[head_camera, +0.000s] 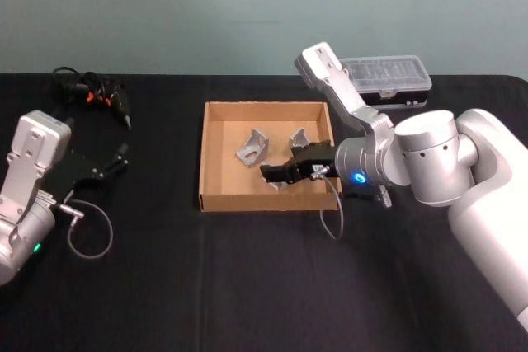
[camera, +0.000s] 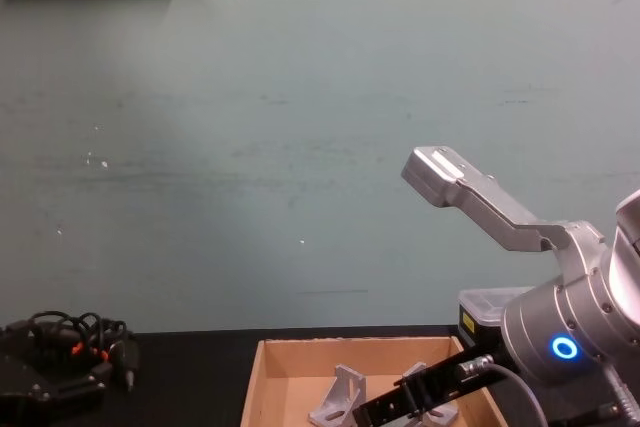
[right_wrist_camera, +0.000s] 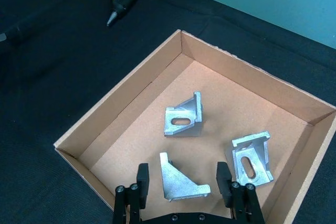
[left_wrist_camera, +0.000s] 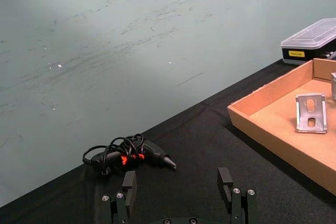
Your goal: Use one hand to pick up the angle iron from the table and place it into the box.
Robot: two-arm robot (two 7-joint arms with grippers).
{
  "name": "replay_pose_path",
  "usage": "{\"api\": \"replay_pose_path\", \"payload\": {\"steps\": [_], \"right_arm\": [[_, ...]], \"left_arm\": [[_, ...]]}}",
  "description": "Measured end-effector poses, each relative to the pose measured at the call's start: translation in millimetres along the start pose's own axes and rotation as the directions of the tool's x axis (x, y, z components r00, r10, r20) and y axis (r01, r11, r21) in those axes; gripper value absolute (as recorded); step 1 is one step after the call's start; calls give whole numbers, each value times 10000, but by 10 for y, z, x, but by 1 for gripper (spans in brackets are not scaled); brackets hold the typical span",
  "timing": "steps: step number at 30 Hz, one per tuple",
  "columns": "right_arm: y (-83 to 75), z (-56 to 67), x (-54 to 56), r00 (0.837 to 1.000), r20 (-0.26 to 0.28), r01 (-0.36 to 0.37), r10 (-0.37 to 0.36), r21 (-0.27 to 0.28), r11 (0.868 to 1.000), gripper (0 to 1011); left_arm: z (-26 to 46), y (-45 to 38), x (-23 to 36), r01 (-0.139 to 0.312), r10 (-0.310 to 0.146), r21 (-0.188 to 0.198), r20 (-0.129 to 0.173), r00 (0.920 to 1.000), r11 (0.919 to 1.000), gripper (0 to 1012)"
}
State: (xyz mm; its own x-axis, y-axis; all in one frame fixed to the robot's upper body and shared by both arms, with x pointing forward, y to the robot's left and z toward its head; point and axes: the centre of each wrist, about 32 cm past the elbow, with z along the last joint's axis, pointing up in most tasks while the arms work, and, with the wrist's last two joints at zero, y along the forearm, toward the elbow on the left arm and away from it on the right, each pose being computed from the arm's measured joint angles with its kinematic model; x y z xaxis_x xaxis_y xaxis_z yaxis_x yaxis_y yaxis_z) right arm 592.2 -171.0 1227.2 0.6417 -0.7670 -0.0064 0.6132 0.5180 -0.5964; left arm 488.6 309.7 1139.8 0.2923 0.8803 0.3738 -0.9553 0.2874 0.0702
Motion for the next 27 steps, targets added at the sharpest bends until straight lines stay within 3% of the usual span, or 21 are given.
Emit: {"api": "replay_pose_path", "payload": {"steps": [3,9,22,27], "right_arm": [[0,0,-1,10000,-1,0,0,1,10000,890],[-1,0,-2,10000,-2,2,-2,5,10000,1000],[-6,-3,-4,10000,-7,4,-4,32,10000,1000],[-86,-42,-26,10000,39,76,-78,454,9989,1000]], "left_arm": [[0,0,0,1,-1,1,0,10000,10000,1011],[0,0,0,0,0,2,-1,10000,10000,1011],[0,0,0,0,0,1,-1,10000,10000,1011],[0,0,0,0,0,1,0,10000,10000,1011]]}}
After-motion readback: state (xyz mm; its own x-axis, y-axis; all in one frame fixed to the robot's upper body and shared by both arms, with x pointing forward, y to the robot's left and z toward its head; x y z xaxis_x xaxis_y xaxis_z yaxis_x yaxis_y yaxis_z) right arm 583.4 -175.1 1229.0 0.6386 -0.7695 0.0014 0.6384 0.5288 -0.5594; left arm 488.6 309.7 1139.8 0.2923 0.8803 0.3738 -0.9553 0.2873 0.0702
